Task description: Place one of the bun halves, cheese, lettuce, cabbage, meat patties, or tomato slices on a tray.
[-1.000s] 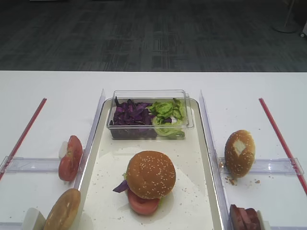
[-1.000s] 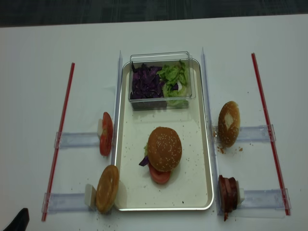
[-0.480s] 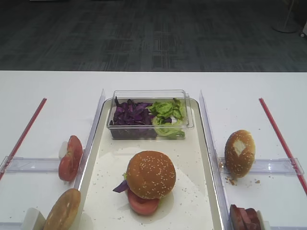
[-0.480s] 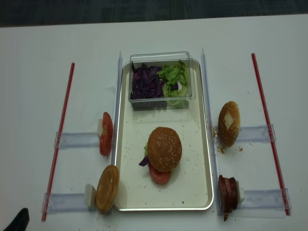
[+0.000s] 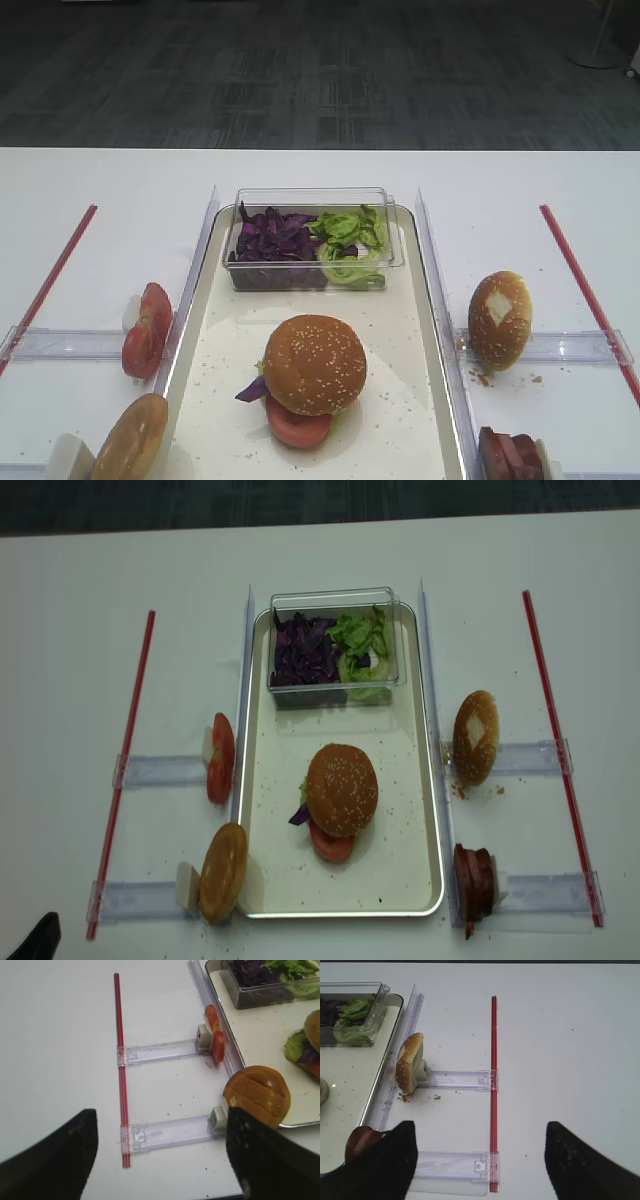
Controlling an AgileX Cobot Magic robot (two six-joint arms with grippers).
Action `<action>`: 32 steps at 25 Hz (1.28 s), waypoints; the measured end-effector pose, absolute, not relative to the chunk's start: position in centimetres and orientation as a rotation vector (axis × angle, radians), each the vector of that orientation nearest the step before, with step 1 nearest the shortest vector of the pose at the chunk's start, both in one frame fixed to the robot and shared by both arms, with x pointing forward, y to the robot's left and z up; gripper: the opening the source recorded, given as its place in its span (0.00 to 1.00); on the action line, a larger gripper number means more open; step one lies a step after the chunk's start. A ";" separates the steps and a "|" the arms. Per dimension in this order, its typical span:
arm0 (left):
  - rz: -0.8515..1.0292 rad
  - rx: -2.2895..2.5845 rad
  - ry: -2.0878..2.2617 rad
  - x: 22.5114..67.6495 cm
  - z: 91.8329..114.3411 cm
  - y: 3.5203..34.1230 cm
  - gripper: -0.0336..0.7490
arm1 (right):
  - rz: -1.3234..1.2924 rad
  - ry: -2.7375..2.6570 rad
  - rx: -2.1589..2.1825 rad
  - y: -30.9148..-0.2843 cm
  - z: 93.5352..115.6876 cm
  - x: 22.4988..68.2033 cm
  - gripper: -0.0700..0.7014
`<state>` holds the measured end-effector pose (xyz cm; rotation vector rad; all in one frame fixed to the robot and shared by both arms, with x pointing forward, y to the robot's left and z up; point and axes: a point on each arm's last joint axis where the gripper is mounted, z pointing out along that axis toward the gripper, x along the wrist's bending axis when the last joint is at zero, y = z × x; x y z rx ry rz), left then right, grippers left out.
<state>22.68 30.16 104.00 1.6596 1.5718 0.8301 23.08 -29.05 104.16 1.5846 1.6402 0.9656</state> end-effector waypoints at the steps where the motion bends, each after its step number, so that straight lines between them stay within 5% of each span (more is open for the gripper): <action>1: 0.830 1.660 1.572 22.7 104.0 30.2 0.67 | 0.966 1.640 1.585 -29.1 104.2 23.1 0.81; 32: 0.830 1.660 1.572 22.7 104.0 30.2 0.67 | 0.967 1.639 1.587 -29.1 104.2 23.1 0.81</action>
